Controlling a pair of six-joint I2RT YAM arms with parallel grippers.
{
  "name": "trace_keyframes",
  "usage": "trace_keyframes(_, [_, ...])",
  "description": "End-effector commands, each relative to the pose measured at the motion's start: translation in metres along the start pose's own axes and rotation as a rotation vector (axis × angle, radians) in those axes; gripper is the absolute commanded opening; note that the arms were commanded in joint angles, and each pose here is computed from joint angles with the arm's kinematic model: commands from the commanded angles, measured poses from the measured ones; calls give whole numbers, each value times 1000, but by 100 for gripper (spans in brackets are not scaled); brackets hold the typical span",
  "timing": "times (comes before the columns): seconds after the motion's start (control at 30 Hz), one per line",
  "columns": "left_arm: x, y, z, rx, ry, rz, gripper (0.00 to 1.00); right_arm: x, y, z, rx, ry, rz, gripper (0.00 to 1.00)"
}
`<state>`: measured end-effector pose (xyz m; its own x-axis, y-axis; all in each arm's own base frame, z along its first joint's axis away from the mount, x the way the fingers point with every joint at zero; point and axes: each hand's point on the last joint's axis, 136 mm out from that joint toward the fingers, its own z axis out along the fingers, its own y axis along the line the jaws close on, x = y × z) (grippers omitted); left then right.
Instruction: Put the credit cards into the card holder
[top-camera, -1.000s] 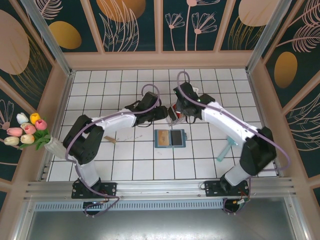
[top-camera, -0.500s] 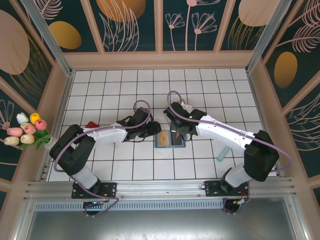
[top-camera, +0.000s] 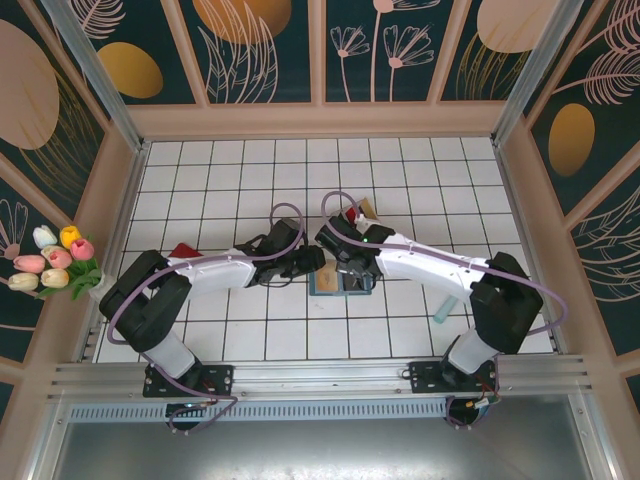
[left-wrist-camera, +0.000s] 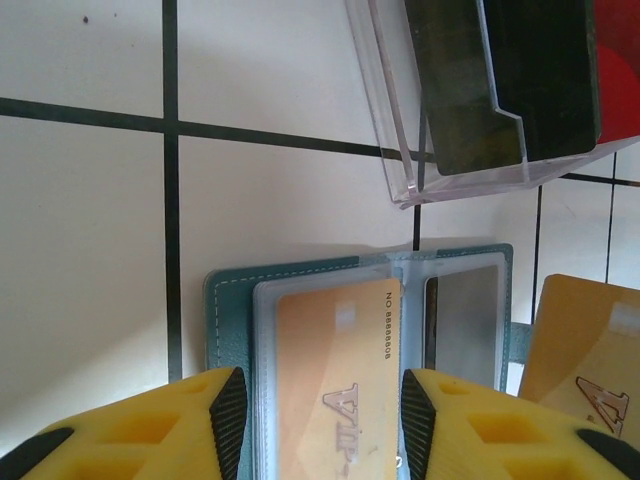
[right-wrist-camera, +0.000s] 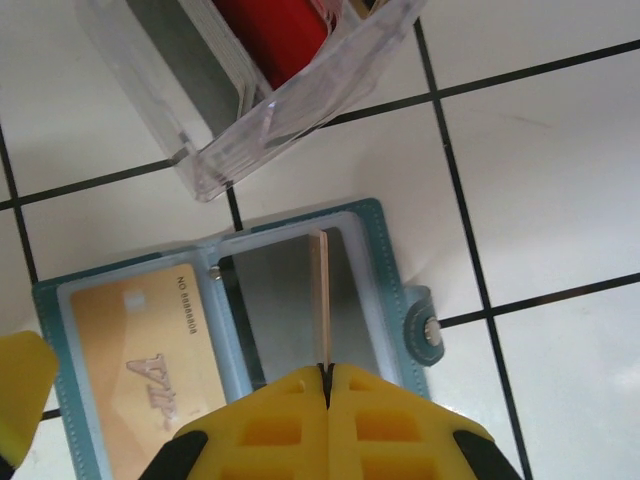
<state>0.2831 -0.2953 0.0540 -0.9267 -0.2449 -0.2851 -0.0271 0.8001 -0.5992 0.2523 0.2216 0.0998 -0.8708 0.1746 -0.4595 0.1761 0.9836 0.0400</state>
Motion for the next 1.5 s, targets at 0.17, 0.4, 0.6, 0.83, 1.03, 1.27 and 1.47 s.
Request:
trace_keyframes(0.17, [-1,-7,-1,20,-6,4,47,-11,-6,-7,28,-40,12,0])
trace_keyframes(0.4, [-9,-9,-6,14,-41,11,47,-37,-9,-24,13,-130,3,0])
trace_keyframes(0.6, [-36,-21,-9,-19,-114,39,48,-118,2,-50,-221,-295,-219,0])
trace_keyframes(0.83, [-80,-40,-1,51,-148,-1,56,-171,-12,-32,-251,-315,-389,0])
trace_keyframes(1.03, [-97,-54,22,56,-125,10,58,-179,-3,-10,-247,-297,-495,0])
trace_keyframes(1.27, [-102,-42,42,16,-112,-9,59,-179,2,19,-257,-223,-511,0])
trace_keyframes(1.47, [-103,-38,56,15,-86,-12,59,-171,7,40,-269,-169,-505,0])
